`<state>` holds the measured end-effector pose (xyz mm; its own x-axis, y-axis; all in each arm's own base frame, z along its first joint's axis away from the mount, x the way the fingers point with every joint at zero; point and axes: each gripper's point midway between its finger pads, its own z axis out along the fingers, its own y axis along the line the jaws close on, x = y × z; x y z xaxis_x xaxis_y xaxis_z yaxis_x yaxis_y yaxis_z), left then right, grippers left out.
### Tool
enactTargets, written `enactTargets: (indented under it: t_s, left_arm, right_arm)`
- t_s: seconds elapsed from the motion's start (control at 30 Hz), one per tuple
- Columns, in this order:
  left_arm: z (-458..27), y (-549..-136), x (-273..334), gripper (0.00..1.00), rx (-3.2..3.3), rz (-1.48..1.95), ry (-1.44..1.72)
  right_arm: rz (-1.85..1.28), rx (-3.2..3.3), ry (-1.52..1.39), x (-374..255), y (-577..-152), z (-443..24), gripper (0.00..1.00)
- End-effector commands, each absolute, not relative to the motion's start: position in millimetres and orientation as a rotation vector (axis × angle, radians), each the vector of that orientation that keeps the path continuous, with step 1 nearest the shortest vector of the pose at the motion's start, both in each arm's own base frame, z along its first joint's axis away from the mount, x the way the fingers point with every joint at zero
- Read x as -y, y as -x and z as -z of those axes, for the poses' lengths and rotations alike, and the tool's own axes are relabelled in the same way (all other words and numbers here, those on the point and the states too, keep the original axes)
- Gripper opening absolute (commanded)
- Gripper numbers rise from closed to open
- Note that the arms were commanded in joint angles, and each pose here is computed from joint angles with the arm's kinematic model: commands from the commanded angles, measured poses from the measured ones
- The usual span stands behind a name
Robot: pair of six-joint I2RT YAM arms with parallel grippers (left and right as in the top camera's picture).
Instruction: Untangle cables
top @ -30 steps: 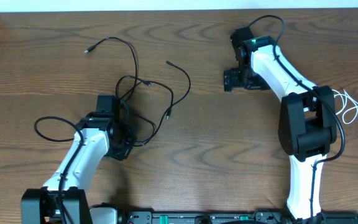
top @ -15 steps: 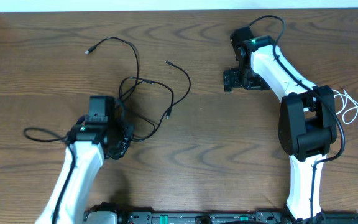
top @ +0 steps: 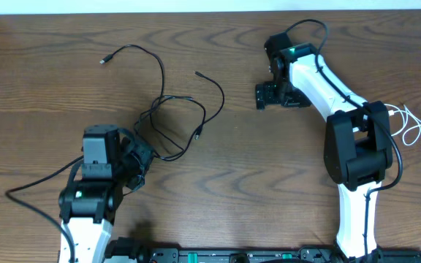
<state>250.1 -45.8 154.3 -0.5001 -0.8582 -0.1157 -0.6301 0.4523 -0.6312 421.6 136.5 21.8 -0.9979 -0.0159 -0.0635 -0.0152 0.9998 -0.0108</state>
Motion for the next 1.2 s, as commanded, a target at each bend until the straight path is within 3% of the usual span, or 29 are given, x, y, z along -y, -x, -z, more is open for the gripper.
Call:
enactTargets:
  t_s: [0.0,0.43,0.77,1.17]
  left_arm:
    - [-181,-254,48,0.08,-2.221,0.793,1.166]
    - [-225,-255,74,0.07,-2.139,1.029,0.952]
    - [-219,-242,108,0.07,-2.298,1.025,0.439]
    - [-179,-233,138,0.07,-2.490,0.949,0.059]
  right_arm:
    - [-0.009,-3.081,0.043,-152,-419,-20,0.99]
    - [-0.026,-3.053,0.199,-196,-406,-20,0.99]
    - [-0.042,-3.066,0.267,-210,-396,-20,0.99]
    - [-0.914,-2.998,0.727,-264,-362,-48,0.99]
